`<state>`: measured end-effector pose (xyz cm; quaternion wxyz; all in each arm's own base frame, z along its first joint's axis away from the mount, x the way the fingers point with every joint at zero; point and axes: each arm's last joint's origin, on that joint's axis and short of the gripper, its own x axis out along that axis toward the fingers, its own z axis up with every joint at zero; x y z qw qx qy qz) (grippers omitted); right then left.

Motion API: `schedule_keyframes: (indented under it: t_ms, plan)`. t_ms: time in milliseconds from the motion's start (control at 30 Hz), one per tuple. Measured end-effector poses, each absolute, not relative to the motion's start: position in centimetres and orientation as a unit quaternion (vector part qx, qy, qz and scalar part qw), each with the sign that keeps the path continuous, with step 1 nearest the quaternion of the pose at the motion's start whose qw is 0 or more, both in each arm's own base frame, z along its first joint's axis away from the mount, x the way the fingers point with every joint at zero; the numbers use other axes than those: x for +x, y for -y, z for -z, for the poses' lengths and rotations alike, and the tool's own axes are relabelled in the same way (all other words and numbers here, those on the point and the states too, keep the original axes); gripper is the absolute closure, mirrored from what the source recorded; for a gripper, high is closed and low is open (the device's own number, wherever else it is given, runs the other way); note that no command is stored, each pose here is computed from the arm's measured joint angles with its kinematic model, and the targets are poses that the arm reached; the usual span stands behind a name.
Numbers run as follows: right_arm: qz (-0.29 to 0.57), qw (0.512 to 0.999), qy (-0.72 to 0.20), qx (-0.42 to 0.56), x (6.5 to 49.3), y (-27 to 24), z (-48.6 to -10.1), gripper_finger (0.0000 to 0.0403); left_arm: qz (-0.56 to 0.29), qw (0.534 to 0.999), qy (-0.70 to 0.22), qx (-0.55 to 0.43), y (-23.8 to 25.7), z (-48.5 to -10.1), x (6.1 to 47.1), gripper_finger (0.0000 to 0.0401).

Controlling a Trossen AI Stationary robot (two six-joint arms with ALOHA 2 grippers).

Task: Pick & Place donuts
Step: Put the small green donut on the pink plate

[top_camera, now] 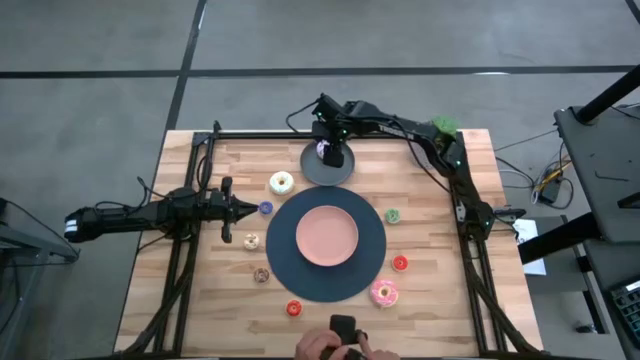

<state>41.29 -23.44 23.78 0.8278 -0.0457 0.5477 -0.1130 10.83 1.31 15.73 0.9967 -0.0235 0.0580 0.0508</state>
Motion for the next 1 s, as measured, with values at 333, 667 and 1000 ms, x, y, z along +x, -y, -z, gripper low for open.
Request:
schedule_keyframes:
  t_ms: [333, 667, 1000]
  plan:
    - [0.093, 0.842, -0.526, -0.068, 39.3, 19.1, -29.0, 0.0216, -0.051, 0.997, -0.058, -0.024, -1.3, -15.7, 10.8, 0.0401]
    - [0.064, 0.846, -0.524, -0.081, 34.8, 13.6, -30.1, 0.0218, -0.051, 0.997, -0.059, -0.023, -1.3, -15.7, 10.8, 0.0401]
    - [0.044, 0.866, -0.493, -0.075, 30.6, 7.8, -29.7, 0.0218, -0.051, 0.997, -0.061, -0.024, -1.3, -15.7, 10.8, 0.0401]
